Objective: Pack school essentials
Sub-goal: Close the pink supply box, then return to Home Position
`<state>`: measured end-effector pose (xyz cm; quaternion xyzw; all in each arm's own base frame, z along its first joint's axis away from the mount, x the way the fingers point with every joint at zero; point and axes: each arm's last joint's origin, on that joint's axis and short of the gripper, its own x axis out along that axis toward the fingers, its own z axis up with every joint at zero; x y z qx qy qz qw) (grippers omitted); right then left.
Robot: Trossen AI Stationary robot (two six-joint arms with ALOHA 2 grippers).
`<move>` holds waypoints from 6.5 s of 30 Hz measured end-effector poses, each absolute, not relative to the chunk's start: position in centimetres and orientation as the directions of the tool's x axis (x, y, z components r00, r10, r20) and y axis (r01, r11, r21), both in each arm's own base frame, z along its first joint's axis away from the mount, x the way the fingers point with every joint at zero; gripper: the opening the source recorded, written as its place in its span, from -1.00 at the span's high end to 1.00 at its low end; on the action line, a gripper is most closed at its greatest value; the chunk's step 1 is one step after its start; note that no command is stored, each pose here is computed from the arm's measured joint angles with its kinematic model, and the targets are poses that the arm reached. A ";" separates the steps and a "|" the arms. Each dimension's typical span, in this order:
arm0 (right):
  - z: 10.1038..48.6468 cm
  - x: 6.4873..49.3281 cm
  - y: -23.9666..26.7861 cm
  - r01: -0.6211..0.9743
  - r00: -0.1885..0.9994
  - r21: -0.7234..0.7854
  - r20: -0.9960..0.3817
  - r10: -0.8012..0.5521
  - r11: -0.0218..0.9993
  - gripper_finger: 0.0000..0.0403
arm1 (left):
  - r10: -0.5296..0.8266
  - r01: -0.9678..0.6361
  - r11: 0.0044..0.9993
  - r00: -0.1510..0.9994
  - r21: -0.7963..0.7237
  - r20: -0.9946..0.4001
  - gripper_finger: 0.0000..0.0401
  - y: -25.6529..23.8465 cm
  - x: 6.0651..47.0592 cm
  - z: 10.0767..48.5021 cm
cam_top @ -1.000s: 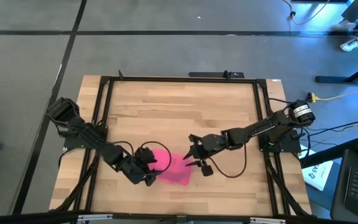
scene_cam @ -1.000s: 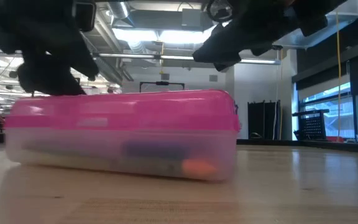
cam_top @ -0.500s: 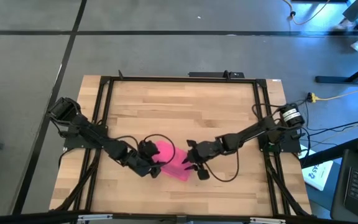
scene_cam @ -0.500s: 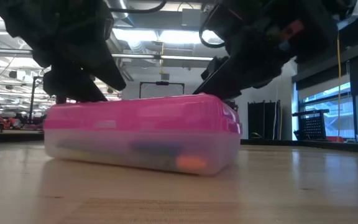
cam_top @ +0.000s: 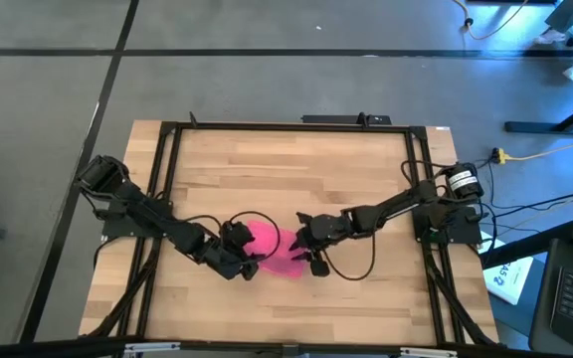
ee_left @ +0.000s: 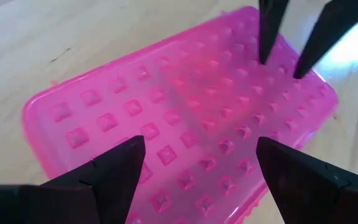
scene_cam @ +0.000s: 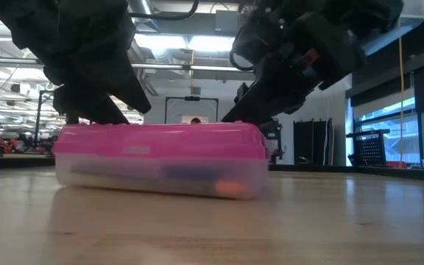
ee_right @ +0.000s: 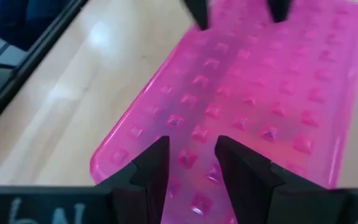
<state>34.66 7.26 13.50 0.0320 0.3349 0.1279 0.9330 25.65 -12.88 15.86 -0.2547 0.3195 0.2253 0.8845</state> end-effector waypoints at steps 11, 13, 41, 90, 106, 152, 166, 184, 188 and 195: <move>13.5 35.1 2.7 -0.074 0.759 0.118 -0.638 0.133 0.990 0.29 | 0.275 -0.577 0.763 0.699 -0.292 -0.660 -0.54 -12.7 25.7 15.9; 13.9 34.9 2.3 -0.079 0.763 0.101 -0.634 0.125 0.992 0.29 | 0.278 -0.577 0.762 0.702 -0.295 -0.656 -0.54 -12.7 25.8 15.9; 22.4 32.4 2.1 -0.052 0.880 0.272 -0.442 0.173 0.961 0.28 | 0.247 -0.373 0.905 0.852 -0.204 -0.463 0.20 -8.8 19.0 27.0; 27.3 16.1 1.3 -0.365 0.926 0.102 -0.063 0.372 0.926 0.95 | 0.064 -0.056 0.972 0.998 -0.230 0.028 0.99 -2.7 8.0 22.1; 24.4 11.3 0.9 -0.287 0.955 0.056 0.091 0.282 0.956 0.94 | 0.067 -0.053 0.984 0.995 -0.170 0.079 0.99 -3.0 8.5 18.7; 18.1 9.6 0.4 -0.047 0.983 -0.222 0.165 0.085 0.974 0.94 | 0.102 -0.097 0.993 0.991 -0.071 0.081 0.91 -3.1 8.8 17.5; 17.0 9.8 0.2 -0.011 0.999 -0.109 0.046 0.016 0.994 0.93 | 0.107 -0.101 0.992 0.991 -0.073 0.081 0.82 -3.1 8.8 17.5; 17.0 9.8 0.2 -0.011 0.999 -0.110 0.047 0.016 0.994 0.93 | 0.107 -0.101 0.992 0.991 -0.074 0.082 0.96 -3.1 8.8 17.5; 17.0 9.8 0.2 -0.011 0.999 -0.110 0.047 0.016 0.994 0.93 | 0.107 -0.101 0.992 0.991 -0.074 0.082 0.98 -3.1 8.8 17.5; 17.0 9.7 0.2 -0.011 0.999 -0.110 0.047 0.016 0.994 0.93 | 0.107 -0.101 0.992 0.991 -0.074 0.082 0.97 -3.1 8.8 17.5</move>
